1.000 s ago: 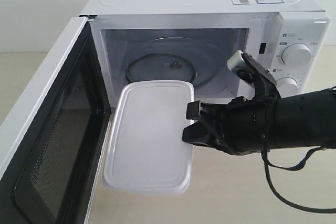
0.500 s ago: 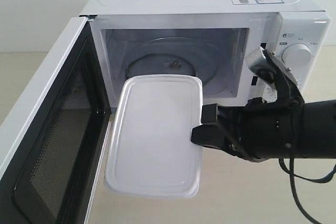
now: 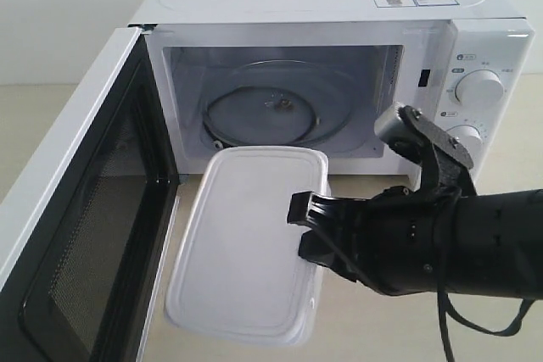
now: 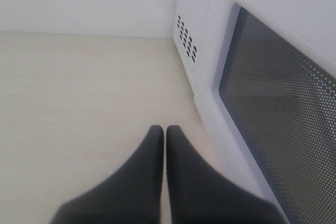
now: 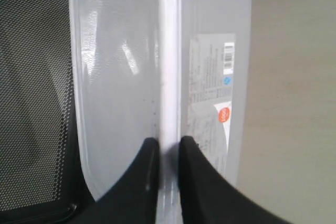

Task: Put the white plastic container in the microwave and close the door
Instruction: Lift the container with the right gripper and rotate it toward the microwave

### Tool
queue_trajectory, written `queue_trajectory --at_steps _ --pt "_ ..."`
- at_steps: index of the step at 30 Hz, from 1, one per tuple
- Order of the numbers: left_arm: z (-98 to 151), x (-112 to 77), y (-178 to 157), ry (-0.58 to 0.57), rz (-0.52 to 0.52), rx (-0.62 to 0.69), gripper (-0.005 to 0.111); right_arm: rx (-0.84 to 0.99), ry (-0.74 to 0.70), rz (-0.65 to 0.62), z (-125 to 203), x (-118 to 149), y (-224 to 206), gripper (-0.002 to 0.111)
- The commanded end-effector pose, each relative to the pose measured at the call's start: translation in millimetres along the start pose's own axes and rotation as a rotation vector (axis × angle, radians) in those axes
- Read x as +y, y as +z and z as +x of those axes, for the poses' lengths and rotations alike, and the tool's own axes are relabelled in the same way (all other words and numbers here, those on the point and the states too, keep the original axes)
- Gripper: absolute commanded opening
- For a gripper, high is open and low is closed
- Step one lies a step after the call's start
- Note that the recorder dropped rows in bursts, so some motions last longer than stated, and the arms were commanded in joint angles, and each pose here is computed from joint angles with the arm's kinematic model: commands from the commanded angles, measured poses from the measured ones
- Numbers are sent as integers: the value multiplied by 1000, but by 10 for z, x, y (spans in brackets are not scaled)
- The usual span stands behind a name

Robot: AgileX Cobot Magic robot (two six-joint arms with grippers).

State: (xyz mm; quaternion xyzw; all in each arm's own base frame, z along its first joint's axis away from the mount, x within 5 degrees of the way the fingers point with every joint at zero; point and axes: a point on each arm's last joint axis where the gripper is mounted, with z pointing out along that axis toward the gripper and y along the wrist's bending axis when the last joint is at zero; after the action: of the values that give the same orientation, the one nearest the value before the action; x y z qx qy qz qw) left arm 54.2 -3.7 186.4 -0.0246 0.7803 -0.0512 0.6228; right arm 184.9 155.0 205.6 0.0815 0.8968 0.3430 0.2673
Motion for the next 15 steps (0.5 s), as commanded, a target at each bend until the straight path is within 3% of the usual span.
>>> queue_trajectory --at_steps 1,9,15 --pt "7 2 2 -15 -1 -3 4 -59 51 43 -2 47 -14 0" --pt "7 2 2 -15 -1 -3 4 -189 93 -33 48 211 -18 0" --pt "7 2 2 -15 -1 -3 4 -293 252 -171 139 123 19 0"
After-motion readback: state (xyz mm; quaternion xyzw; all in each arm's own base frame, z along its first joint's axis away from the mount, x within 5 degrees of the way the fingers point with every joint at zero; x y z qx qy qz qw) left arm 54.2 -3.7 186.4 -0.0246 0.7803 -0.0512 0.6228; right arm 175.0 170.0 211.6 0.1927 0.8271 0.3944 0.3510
